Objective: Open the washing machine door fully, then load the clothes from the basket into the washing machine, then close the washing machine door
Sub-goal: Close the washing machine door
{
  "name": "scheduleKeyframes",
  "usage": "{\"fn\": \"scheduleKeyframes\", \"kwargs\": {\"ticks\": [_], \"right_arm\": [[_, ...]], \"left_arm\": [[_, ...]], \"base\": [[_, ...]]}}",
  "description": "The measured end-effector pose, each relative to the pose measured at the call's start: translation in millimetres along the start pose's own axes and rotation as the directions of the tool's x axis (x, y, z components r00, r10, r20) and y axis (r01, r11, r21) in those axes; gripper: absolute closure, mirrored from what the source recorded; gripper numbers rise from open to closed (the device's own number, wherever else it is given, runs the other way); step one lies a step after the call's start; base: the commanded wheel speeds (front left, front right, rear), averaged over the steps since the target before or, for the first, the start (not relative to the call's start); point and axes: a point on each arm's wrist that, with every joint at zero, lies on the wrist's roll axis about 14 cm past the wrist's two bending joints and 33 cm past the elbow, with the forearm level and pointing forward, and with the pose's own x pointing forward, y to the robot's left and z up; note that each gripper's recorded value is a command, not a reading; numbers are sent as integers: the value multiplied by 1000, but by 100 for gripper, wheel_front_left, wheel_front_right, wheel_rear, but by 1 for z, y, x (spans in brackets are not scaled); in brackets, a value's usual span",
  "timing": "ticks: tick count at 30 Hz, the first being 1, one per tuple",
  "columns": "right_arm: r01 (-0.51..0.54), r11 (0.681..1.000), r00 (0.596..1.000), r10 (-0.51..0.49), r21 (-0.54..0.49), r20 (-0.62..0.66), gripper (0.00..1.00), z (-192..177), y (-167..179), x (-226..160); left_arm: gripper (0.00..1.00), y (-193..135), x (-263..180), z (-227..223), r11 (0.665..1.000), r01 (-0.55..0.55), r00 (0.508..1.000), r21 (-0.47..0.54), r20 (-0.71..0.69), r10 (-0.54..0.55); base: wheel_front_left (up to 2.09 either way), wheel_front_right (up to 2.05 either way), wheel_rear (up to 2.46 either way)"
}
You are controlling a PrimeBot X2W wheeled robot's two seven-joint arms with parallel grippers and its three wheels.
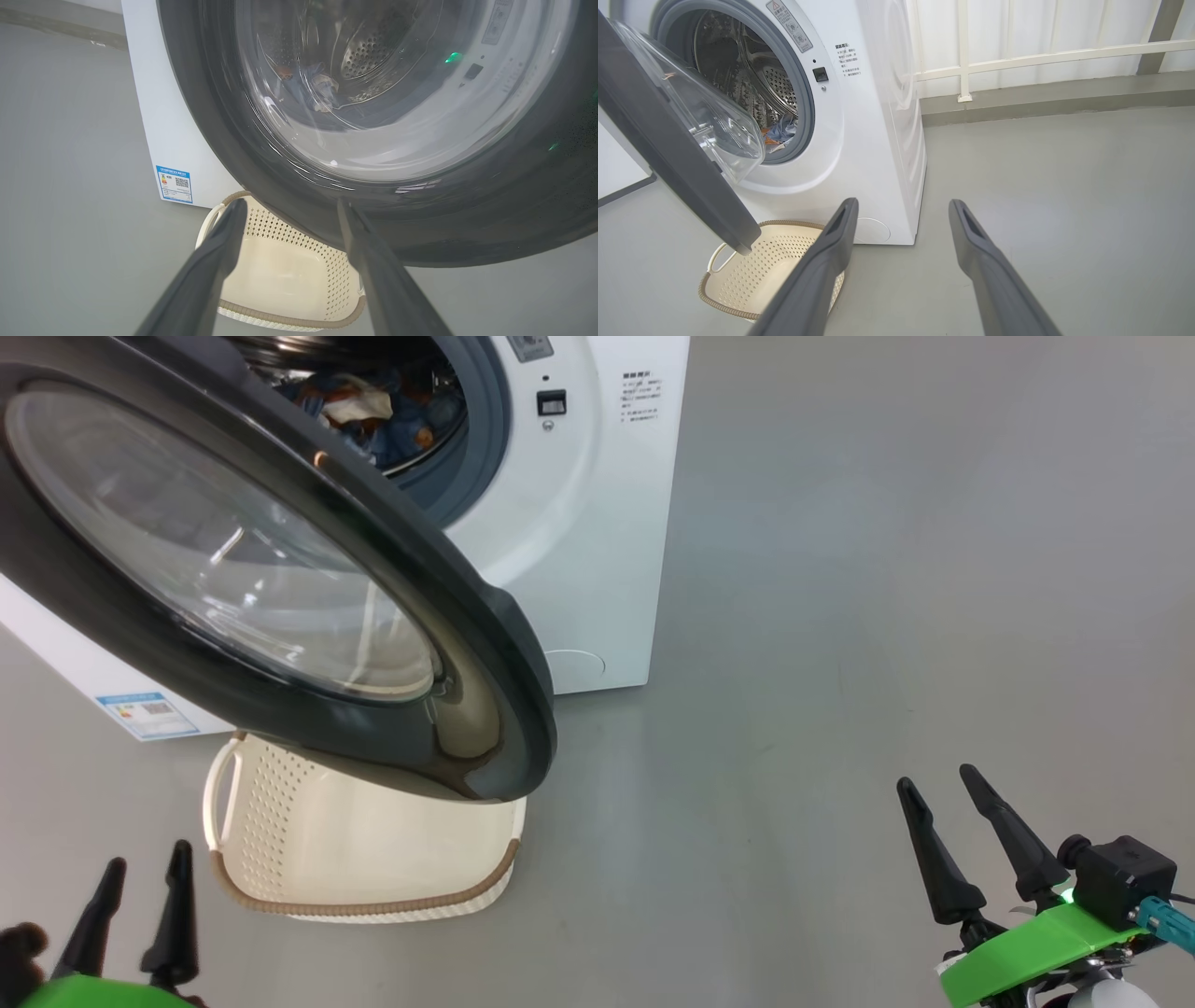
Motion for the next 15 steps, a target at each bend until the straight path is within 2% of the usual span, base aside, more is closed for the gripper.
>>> {"fn": "scheduleKeyframes", "kwargs": {"ticks": [6,15], "right_arm": [[13,1000,1000,-13,-1,11,0,4,-4,-3],[25,1000,999,-25,-1,21,0,7,-7,-5]], "left_arm": [[0,-10,-3,2,993,-6,999,117,44,1],[0,-20,-11,15,977,-40,993,212,120,14]], "base": [[0,0,0],[0,0,0]]}}
